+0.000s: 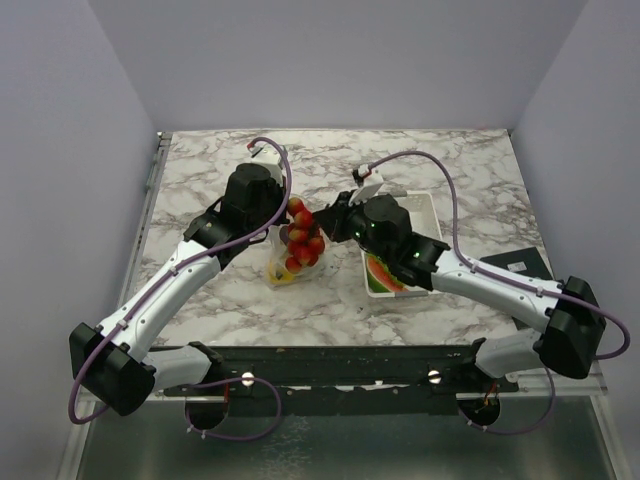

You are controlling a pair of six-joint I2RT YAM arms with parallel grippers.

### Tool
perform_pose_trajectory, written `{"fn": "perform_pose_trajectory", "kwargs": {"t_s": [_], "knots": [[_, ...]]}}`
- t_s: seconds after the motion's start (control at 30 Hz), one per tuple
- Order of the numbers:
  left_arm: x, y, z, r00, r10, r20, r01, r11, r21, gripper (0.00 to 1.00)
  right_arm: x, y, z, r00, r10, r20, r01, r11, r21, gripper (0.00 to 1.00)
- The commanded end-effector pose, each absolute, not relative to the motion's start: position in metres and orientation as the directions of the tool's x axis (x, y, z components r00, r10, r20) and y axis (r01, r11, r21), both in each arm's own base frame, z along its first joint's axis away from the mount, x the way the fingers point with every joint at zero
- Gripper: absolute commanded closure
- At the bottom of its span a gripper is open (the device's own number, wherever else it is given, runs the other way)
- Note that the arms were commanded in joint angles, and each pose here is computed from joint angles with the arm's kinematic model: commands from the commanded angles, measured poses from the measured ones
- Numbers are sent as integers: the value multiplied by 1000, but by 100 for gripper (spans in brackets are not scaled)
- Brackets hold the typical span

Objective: Place the food in the zip-top bag and seal the zipper
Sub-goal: Place the fake fruit in the zipper food storage bag.

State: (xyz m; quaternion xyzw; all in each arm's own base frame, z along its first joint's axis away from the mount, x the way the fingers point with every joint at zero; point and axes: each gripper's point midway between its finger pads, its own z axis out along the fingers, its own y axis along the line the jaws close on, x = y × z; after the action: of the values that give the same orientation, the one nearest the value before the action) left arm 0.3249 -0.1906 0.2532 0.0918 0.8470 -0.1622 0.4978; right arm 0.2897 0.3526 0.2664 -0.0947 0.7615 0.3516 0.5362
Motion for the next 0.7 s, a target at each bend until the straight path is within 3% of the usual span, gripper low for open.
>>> {"fn": "perform_pose_trajectory", "kwargs": {"t_s": [0.0,0.43,0.67], "knots": [[325,-194,261,-469,-34,-883,334,918,-212,100,293,354,264,-349,169,-922,-496,801,335,99],[323,-198,261,-473,-28,-881,361,906,-223,100,298,362,264,-237,-28,-971,-405,911,73,99],[322,-199,265,-464,-33,-885,369,901,-227,100,297,368,246,-265,-115,-957,-401,916,1,99]]}}
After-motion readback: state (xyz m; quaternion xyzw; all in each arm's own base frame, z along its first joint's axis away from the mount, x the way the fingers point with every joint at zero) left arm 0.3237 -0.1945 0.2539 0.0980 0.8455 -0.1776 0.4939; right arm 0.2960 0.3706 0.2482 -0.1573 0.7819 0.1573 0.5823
